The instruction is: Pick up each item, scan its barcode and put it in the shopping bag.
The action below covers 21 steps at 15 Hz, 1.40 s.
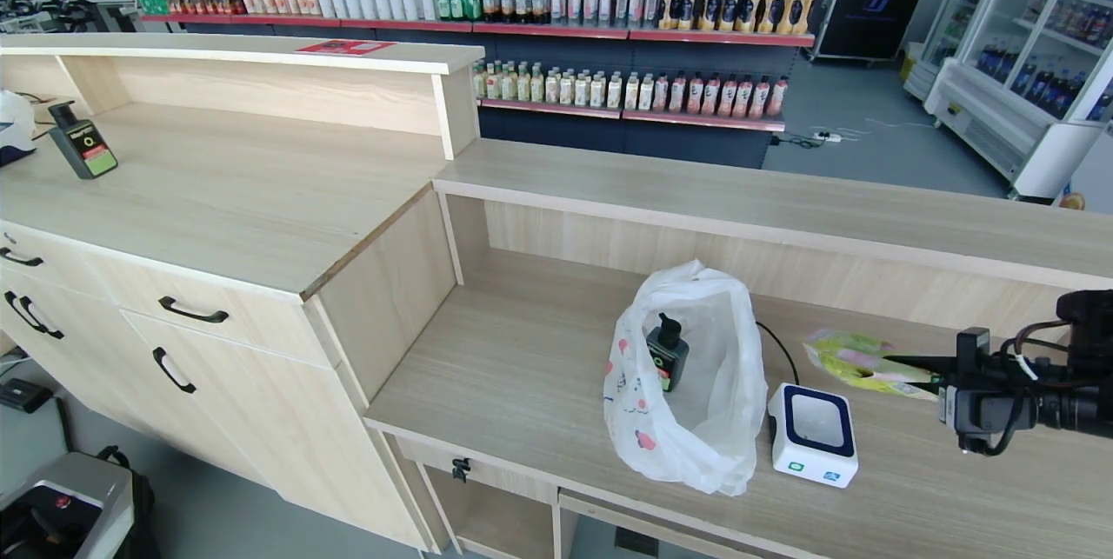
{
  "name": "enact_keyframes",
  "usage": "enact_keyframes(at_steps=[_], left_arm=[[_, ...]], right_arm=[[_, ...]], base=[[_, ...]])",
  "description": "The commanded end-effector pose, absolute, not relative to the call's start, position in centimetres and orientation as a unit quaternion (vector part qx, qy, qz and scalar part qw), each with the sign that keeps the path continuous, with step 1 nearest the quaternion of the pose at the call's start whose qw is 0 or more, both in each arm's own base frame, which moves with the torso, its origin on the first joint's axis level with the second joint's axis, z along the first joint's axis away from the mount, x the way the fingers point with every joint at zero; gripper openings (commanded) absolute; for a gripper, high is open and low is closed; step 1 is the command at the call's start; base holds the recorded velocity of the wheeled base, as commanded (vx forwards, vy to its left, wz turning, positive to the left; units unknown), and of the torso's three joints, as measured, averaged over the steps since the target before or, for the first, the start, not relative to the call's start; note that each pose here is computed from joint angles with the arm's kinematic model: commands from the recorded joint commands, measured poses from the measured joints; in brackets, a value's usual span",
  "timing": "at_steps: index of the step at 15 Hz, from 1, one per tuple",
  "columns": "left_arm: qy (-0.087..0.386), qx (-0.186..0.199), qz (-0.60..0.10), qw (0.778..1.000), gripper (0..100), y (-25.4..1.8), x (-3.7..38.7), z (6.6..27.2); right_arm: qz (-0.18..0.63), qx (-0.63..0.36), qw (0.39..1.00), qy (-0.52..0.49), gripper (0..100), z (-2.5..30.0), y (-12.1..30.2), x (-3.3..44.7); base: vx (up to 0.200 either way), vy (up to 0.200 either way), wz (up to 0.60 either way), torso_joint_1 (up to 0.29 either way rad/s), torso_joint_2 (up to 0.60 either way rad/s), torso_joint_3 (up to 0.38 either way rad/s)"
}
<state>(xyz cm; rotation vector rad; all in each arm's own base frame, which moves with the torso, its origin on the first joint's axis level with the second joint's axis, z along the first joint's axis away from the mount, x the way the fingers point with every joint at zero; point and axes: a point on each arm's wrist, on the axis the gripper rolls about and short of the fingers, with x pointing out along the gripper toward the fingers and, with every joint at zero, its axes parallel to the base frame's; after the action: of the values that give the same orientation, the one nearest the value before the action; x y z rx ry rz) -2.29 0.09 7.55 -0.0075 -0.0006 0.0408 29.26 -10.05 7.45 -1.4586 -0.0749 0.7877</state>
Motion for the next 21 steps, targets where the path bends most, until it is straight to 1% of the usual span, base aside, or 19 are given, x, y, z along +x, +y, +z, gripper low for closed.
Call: enact_keyframes(at_steps=[1,3,10,13,15,19,21], left_arm=[[0.0,-0.004,0.021,1.0,100,0.1,-2.3,7.5],[0.0,-0.004,0.021,1.0,100,0.1,-2.3,7.5],[0.0,-0.004,0.021,1.0,100,0.1,-2.3,7.5],[0.0,-0.004,0.021,1.0,100,0.1,-2.3,7.5],[0.0,-0.004,0.021,1.0,100,0.1,-2.3,7.5],[0.0,-0.004,0.021,1.0,100,0.1,-2.3,7.5],[0.0,-0.004,0.02,1.0,100,0.1,-2.3,7.5]], right_arm=[[0.36,-0.652,0.667,-0.037,0,6.6,-10.5,29.9],[0.37,-0.657,0.655,-0.053,0,6.0,-10.3,30.7],[0.401,-0.647,0.644,-0.077,0,4.2,-8.7,32.6],[0.388,-0.688,0.605,-0.101,0,4.2,-9.2,33.7],[0.391,-0.694,0.595,-0.107,0,3.9,-9.1,33.6],[0.407,-0.686,0.593,-0.107,0,2.5,-8.5,34.1],[0.407,-0.687,0.591,-0.109,0,2.3,-8.5,34.4]], base=[[0.0,0.0,0.0,0.0,0.0,0.0],[0.0,0.0,0.0,0.0,0.0,0.0],[0.0,0.0,0.0,0.0,0.0,0.0],[0.0,0.0,0.0,0.0,0.0,0.0],[0.0,0.0,0.0,0.0,0.0,0.0],[0.0,0.0,0.0,0.0,0.0,0.0],[0.0,0.0,0.0,0.0,0.0,0.0]])
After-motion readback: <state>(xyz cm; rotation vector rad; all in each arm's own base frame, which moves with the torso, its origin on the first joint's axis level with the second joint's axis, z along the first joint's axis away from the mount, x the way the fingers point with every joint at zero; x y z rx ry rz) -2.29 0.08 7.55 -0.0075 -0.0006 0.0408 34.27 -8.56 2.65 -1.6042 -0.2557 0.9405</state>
